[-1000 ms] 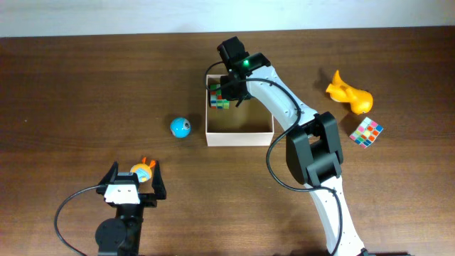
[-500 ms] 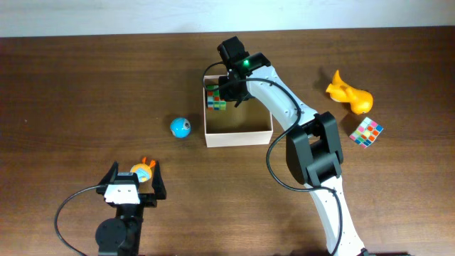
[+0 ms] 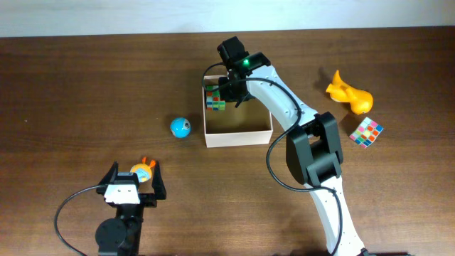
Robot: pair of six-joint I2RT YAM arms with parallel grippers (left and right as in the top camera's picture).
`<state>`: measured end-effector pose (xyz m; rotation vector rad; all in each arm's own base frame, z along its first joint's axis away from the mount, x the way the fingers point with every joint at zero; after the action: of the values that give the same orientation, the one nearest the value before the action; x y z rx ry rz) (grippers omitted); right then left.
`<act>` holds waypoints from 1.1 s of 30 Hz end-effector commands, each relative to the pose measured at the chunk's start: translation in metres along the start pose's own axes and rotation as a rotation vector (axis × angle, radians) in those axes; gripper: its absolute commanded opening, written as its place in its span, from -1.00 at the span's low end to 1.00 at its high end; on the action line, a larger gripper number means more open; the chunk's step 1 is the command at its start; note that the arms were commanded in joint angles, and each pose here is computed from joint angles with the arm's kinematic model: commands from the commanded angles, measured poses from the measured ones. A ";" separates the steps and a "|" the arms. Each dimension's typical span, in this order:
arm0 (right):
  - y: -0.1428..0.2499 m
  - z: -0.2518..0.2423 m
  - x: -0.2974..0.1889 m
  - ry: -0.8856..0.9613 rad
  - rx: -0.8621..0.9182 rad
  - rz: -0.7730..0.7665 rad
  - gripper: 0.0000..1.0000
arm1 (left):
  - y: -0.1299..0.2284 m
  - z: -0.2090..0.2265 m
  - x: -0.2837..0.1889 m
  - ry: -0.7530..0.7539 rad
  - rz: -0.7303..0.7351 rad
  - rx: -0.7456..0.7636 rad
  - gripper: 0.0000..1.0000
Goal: Pack container
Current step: 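Open the right gripper to release the cube in the box, then move the right gripper right toward the second Rubik's cube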
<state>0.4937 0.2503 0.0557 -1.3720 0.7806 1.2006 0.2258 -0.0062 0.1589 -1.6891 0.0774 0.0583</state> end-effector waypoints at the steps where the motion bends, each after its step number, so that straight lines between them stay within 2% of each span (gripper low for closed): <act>1: -0.018 -0.002 -0.016 0.016 -0.033 -0.050 -0.48 | 0.001 -0.002 0.000 0.015 0.000 0.015 0.99; 9: -0.039 -0.007 -0.077 0.049 -0.049 -0.104 -0.47 | 0.001 -0.002 0.000 0.015 0.000 0.015 0.99; 12: -0.045 -0.027 -0.111 0.083 -0.018 -0.127 -0.16 | 0.001 -0.002 0.000 0.015 0.000 0.015 0.99; 17: -0.041 -0.084 -0.166 0.130 0.120 -0.131 -0.06 | 0.001 -0.002 0.000 0.015 -0.001 0.015 0.99; 19: -0.031 -0.120 -0.182 0.156 0.207 -0.107 0.22 | 0.001 -0.002 0.000 0.015 0.000 0.015 0.99; 22: -0.014 -0.168 -0.190 0.190 0.326 -0.051 0.45 | 0.001 -0.002 0.000 0.015 -0.001 0.015 0.99; 24: -0.009 -0.185 -0.186 0.142 0.372 -0.023 0.60 | 0.001 -0.002 0.000 0.015 0.000 0.015 0.98; 28: 0.004 -0.220 -0.179 0.102 0.519 0.024 0.65 | 0.001 -0.002 0.000 0.015 -0.001 0.015 0.99; 33: 0.024 -0.251 -0.167 0.158 0.552 0.102 0.64 | 0.001 -0.002 0.000 0.015 0.000 0.015 0.99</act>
<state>0.4886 -0.0244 0.1918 -1.0136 1.1596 0.8317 0.2258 -0.0062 0.1589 -1.6895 0.0774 0.0583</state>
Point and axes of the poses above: each gripper's point midway between its finger pads, its own x axis out along the fingers, its own z axis along the line the jaws close on, y = z × x, the point moved 2 cm from there along -x, back along the fingers, and after that the axes turned 6 degrees about -x, right-handed, at the moved point
